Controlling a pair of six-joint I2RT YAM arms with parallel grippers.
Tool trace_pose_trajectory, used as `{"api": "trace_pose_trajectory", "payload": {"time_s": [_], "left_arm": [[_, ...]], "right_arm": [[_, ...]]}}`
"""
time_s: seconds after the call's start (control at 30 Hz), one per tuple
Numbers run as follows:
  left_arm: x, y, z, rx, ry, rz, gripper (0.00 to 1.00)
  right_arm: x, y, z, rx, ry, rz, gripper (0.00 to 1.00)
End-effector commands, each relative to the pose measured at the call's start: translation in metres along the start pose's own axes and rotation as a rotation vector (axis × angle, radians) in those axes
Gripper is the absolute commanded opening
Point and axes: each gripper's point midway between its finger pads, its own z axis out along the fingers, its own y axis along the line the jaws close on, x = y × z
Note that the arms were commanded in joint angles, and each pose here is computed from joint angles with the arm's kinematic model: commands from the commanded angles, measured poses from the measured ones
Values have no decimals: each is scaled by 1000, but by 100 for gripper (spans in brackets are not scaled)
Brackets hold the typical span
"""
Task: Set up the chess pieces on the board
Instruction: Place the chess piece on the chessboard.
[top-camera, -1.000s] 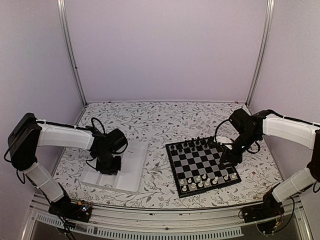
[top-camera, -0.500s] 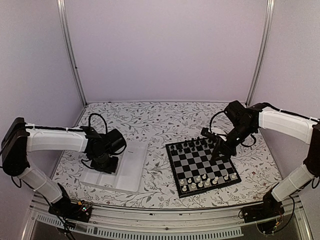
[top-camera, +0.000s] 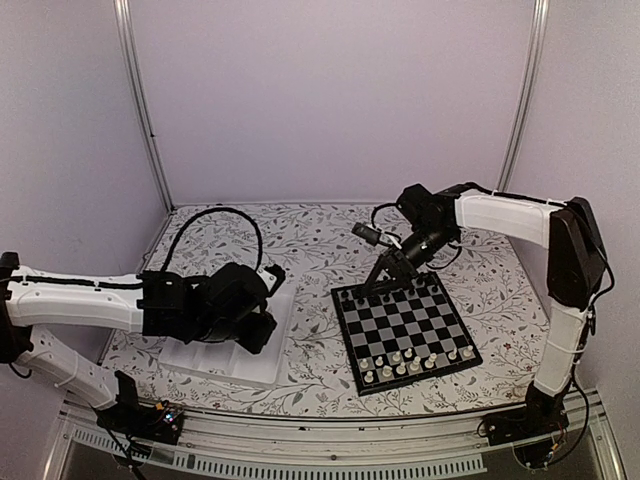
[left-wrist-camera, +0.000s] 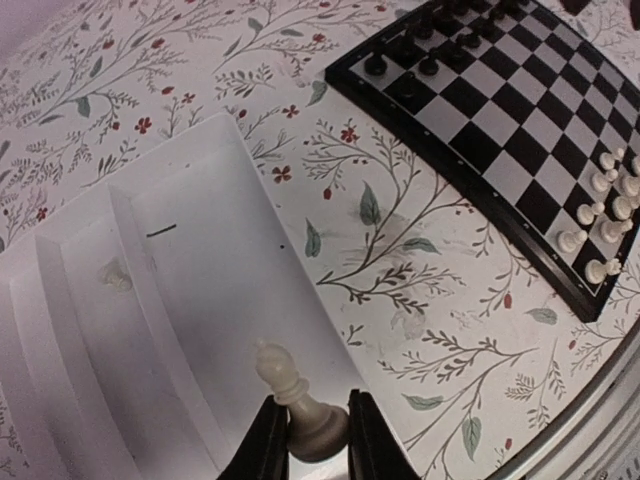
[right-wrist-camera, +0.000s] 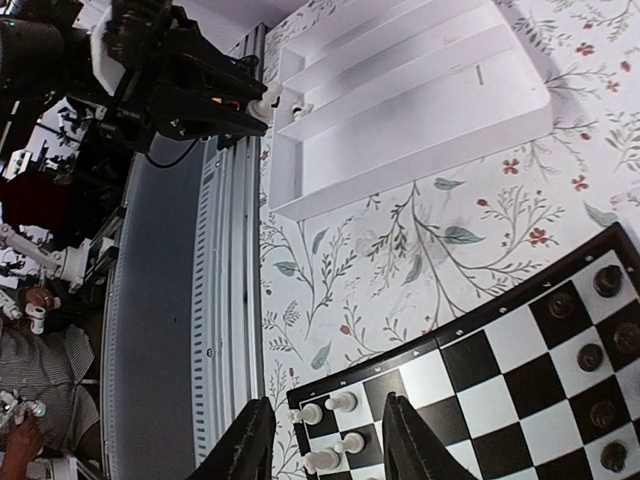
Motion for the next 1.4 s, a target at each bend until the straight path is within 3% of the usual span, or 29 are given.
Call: {"api": "trace_pose_trajectory", "payload": {"time_s": [0.0, 0.3, 0.63, 0.8, 1.1, 1.23, 1.37], "left_arm": [[-42, -50, -9, 89, -155, 112, 19], [-58, -113, -4, 169, -192, 236, 20], [-63, -135, -1, 193, -208, 300, 20], [-63, -137, -1, 199, -209, 297, 20], [-64, -139, 2, 195, -212, 298, 21], [-64, -136, 3, 174, -207, 305, 27], [-64, -124, 1, 115, -199, 297, 42]], "right_arm": [[-8, 29, 27, -212, 8, 82, 41], [-6, 47, 65, -367, 72, 135, 45], [-7, 69, 69, -448, 65, 130, 45], [-6, 69, 69, -451, 63, 125, 39], [-9, 70, 70, -443, 57, 99, 15], [-12, 71, 67, -421, 56, 71, 10], [-13, 67, 61, -358, 61, 25, 8]]}}
